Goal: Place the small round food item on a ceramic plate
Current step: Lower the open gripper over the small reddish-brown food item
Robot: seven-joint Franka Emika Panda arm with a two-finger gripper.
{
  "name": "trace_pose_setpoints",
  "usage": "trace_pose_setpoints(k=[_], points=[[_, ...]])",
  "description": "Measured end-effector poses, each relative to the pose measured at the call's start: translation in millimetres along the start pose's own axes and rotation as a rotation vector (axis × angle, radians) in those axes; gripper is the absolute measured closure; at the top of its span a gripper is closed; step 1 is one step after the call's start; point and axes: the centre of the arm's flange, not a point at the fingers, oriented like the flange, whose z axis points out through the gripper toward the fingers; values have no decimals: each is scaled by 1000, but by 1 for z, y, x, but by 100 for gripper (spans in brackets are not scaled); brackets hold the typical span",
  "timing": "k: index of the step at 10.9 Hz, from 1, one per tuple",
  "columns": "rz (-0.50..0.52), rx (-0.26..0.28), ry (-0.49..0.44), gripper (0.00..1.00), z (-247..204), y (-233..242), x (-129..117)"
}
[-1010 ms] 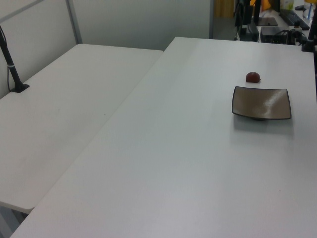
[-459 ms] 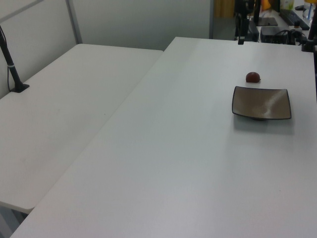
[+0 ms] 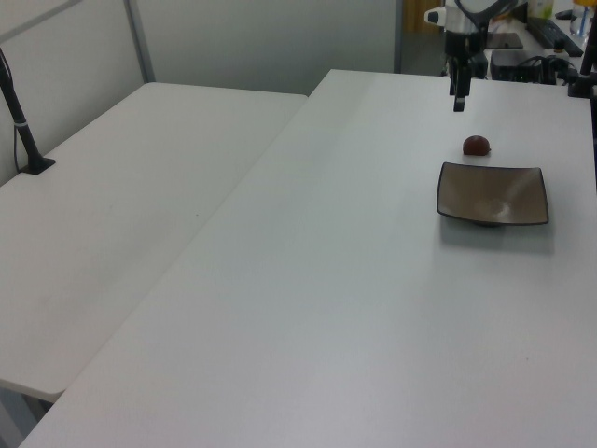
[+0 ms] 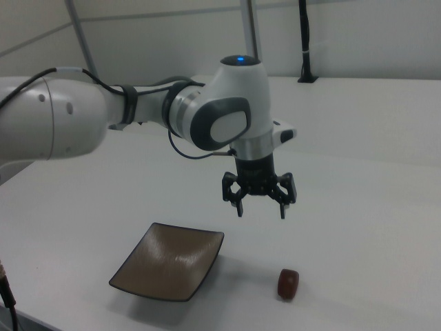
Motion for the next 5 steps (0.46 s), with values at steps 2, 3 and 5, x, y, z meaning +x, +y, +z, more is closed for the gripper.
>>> trace_pose_setpoints(k=[2,3,5], points=[[31,5,-16,0,20,10,-7],[43,4,-19,0,32,14,-11],[63,-7,-17,0,60,19,-21]])
